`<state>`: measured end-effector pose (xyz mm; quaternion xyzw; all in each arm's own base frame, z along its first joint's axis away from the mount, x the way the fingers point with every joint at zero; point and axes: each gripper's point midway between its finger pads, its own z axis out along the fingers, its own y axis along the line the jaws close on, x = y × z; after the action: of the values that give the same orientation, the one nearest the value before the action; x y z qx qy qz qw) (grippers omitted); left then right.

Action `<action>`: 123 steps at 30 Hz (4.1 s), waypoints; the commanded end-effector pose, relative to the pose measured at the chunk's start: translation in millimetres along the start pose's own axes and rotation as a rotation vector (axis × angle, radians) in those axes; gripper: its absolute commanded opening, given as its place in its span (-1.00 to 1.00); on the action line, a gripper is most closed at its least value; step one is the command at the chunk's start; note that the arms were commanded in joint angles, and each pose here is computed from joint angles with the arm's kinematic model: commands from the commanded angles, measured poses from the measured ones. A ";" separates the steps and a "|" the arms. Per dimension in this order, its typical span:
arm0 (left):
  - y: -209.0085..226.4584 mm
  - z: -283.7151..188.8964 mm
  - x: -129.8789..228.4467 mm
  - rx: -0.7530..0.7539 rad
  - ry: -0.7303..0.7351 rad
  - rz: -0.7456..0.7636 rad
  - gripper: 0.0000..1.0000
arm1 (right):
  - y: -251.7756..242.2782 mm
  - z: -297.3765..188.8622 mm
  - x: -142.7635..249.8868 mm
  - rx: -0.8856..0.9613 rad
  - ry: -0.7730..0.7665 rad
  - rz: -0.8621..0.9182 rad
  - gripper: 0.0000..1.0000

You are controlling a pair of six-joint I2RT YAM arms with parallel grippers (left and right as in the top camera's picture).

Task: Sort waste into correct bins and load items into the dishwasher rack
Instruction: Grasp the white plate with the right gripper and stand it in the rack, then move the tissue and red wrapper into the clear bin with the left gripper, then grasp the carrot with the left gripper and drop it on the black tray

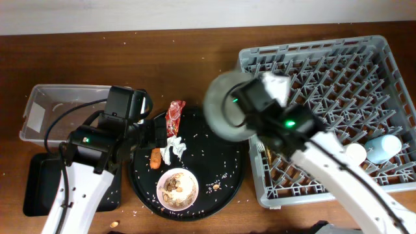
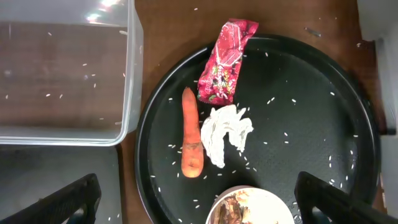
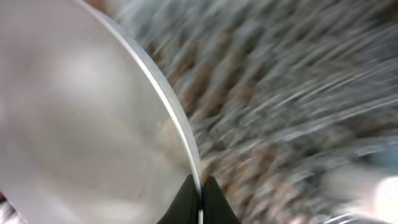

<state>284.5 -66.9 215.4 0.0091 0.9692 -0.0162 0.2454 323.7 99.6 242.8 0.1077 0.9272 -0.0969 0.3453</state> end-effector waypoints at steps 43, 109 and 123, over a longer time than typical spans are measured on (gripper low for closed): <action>-47.0 47.2 -0.2 0.216 0.113 0.016 0.90 | -63.9 -41.6 -2.0 -0.322 0.256 0.259 0.97; 129.4 115.0 -75.7 -0.098 0.106 -0.280 0.07 | -69.4 -12.3 1.6 -0.261 0.334 0.284 0.97; 11.1 161.8 101.0 -0.073 0.431 -0.077 -0.08 | -69.4 -12.3 1.6 -0.261 0.334 0.284 0.97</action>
<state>284.6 -66.0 48.1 -0.0147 0.9993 0.0051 0.0325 296.8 37.5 259.6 0.2004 0.9522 0.0919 0.2115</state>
